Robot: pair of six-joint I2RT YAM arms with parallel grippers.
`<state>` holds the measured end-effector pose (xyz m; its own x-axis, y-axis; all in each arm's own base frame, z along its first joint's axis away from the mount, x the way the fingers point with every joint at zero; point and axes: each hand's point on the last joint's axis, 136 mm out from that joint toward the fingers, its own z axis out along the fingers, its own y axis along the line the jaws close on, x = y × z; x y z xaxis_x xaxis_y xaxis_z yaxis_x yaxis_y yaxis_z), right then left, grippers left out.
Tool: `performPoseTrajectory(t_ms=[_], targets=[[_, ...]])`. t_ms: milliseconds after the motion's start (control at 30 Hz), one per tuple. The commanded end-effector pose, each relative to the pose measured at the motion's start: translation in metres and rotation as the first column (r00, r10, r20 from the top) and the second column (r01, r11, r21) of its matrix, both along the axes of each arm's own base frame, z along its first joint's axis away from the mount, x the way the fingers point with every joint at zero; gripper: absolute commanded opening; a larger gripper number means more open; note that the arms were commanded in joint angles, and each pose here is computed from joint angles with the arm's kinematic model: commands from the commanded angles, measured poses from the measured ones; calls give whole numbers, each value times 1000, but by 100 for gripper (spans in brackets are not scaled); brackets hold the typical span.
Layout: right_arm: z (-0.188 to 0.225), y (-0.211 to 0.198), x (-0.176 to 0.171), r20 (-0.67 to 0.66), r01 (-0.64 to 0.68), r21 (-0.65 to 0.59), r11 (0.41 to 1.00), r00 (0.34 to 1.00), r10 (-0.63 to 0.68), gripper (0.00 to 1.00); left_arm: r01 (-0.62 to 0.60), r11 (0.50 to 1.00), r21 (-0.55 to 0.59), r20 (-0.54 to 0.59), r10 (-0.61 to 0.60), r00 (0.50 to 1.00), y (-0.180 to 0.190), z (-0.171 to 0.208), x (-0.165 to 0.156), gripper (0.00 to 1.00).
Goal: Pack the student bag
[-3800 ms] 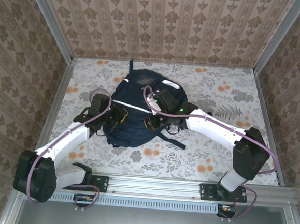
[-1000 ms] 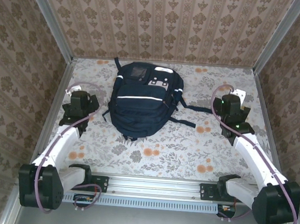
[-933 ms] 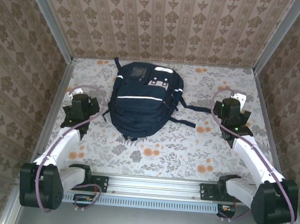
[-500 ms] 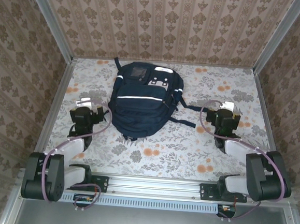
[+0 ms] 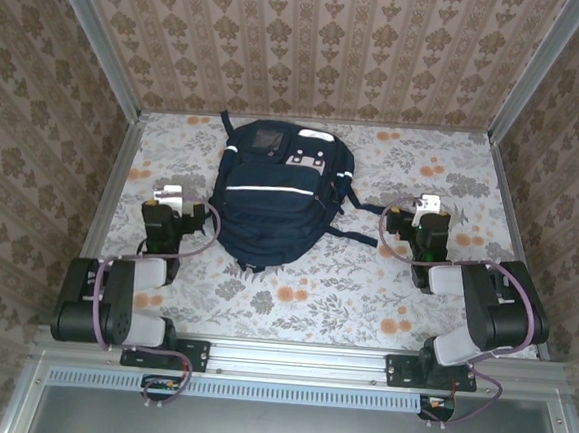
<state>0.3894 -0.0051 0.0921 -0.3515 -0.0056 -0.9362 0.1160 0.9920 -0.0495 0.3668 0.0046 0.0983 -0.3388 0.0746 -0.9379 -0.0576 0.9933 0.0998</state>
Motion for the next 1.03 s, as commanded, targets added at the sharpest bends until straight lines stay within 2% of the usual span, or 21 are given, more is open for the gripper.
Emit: performPoseTrajectory(t_ms=[0, 133, 467, 1000], targets=[[9, 2, 4, 51, -22, 0, 1000, 998, 22, 100, 8, 1000, 13, 67, -9, 998, 1, 9, 16, 100], [7, -12, 7, 29, 51, 28, 998, 998, -52, 100, -41, 999, 25, 20, 40, 999, 7, 0, 27, 100], [8, -14, 7, 30, 55, 31, 998, 998, -56, 100, -57, 998, 32, -1, 57, 998, 9, -2, 28, 100], [8, -12, 6, 33, 43, 31, 999, 998, -44, 100, 18, 1000, 11, -18, -18, 1000, 0, -4, 31, 100]])
